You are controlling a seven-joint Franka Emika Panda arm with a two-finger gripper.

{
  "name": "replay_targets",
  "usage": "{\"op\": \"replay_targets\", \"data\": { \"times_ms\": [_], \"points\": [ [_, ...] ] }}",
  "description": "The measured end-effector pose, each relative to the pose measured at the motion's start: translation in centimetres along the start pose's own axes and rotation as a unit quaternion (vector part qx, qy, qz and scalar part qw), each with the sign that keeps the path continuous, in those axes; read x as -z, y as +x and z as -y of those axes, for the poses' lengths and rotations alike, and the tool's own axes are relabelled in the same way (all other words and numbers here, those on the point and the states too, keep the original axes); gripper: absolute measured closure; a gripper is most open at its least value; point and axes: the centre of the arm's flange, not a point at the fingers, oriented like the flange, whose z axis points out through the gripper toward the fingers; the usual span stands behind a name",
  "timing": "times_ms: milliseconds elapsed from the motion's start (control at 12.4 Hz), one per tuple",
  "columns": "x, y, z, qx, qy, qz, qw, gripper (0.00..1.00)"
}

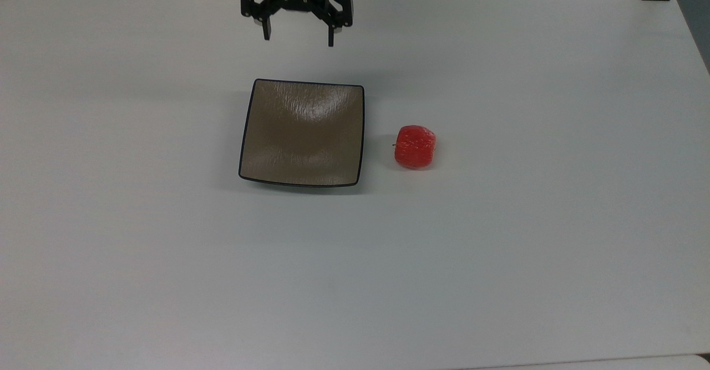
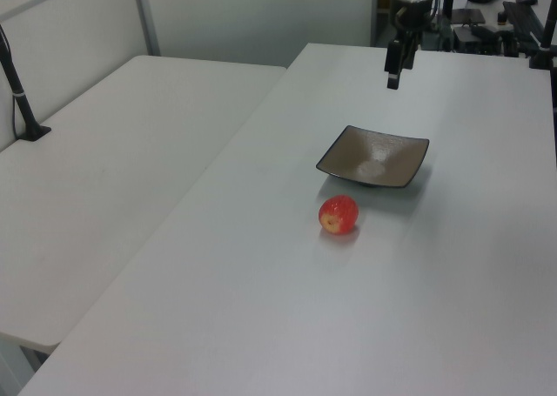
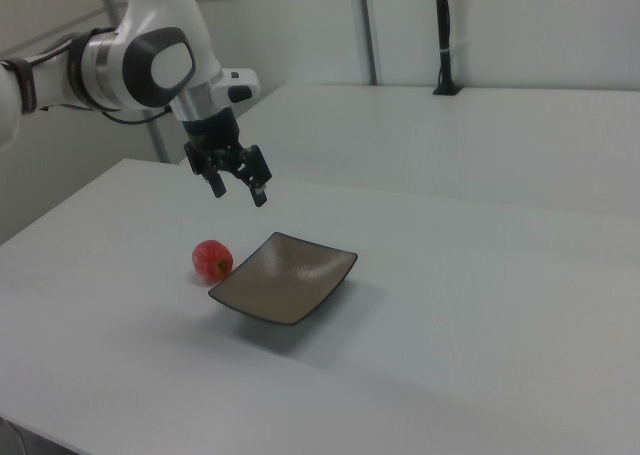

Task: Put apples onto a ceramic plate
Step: 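Move the open gripper forward over the brown square plate, then move the gripper toward the red apple and lower it around it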

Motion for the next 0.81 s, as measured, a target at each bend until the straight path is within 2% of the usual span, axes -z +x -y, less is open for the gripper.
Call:
{"op": "replay_targets", "data": {
  "times_ms": [242, 322, 403, 483, 564, 725, 805],
  "points": [
    [-1.7, 1.0, 3.7, 0.030, 0.011, -0.026, 0.9992, 0.00],
    [-2.5, 1.3, 5.4, 0.055, 0.016, -0.033, 0.9978, 0.00],
    [-3.5, 1.5, 6.9, 0.101, 0.020, -0.037, 0.9940, 0.00],
    [-4.5, 1.7, 8.0, 0.163, 0.021, -0.036, 0.9858, 0.00],
    [-5.7, 1.9, 8.7, 0.250, 0.021, -0.032, 0.9675, 0.00],
    [-7.0, 1.9, 9.5, 0.371, 0.015, -0.025, 0.9282, 0.00],
    [-8.0, 2.0, 10.3, 0.419, -0.004, -0.016, 0.9079, 0.00]
  ]
}}
